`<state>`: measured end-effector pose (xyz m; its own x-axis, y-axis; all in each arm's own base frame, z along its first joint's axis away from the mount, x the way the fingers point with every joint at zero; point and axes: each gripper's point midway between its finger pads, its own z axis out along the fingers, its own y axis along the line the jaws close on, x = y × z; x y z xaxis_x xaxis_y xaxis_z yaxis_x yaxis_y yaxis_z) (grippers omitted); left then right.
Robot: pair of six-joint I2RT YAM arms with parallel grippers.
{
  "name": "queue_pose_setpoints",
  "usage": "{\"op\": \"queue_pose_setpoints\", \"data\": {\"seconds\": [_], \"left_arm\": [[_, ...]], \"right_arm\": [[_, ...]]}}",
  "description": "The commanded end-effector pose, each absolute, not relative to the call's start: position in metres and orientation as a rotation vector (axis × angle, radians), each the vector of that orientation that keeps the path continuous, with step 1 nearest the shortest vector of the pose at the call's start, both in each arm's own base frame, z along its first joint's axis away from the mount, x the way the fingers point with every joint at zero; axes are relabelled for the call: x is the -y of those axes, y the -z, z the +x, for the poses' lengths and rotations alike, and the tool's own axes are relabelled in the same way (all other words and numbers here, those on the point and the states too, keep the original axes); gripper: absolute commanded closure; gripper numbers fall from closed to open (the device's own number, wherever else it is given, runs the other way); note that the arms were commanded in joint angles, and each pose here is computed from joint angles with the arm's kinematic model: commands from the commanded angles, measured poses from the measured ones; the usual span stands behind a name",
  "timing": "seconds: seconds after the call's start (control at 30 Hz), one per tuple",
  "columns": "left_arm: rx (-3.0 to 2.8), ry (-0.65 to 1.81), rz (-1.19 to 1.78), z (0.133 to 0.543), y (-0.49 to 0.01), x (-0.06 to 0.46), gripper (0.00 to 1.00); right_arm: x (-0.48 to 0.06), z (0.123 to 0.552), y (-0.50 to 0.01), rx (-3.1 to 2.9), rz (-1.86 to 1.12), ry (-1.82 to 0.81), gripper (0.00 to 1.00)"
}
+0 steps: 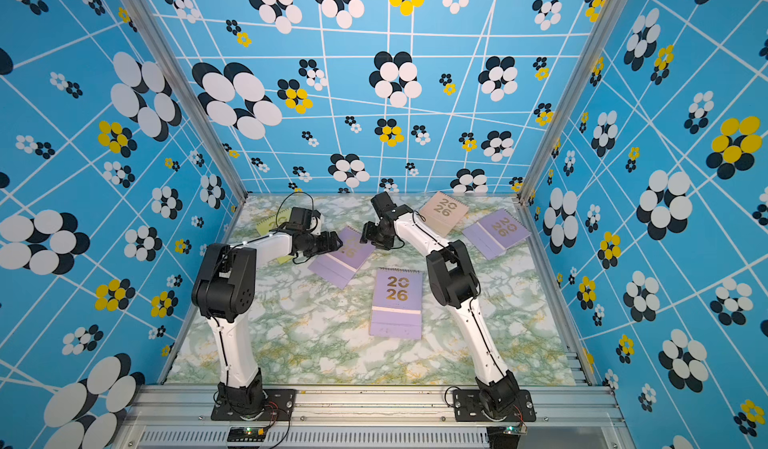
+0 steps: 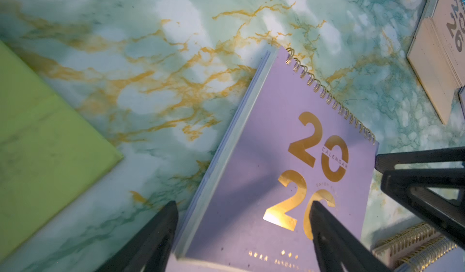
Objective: Stack the calendars
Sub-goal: Adjust the calendar at the center of the board.
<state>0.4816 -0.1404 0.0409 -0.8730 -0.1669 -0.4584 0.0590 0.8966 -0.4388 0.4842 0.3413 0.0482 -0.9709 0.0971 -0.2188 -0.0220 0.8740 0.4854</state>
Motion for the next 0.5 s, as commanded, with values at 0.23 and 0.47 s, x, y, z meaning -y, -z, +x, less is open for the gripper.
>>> {"op": "queue_pose_setpoints", "data": {"seconds": [0.23, 0.47], "left_arm": [[-2.587, 0.648, -0.089, 0.470, -0.038, 0.140, 0.17], [-2.588, 0.669, -0.091, 0.461, -0.039, 0.141, 0.18]], "right_arm": [[-0.339, 0.482, -0.053, -2.806, 0.059, -0.718, 0.36], [-0.351, 0.487, -0.049, -2.813, 0.030, -0.770, 0.36]]}}
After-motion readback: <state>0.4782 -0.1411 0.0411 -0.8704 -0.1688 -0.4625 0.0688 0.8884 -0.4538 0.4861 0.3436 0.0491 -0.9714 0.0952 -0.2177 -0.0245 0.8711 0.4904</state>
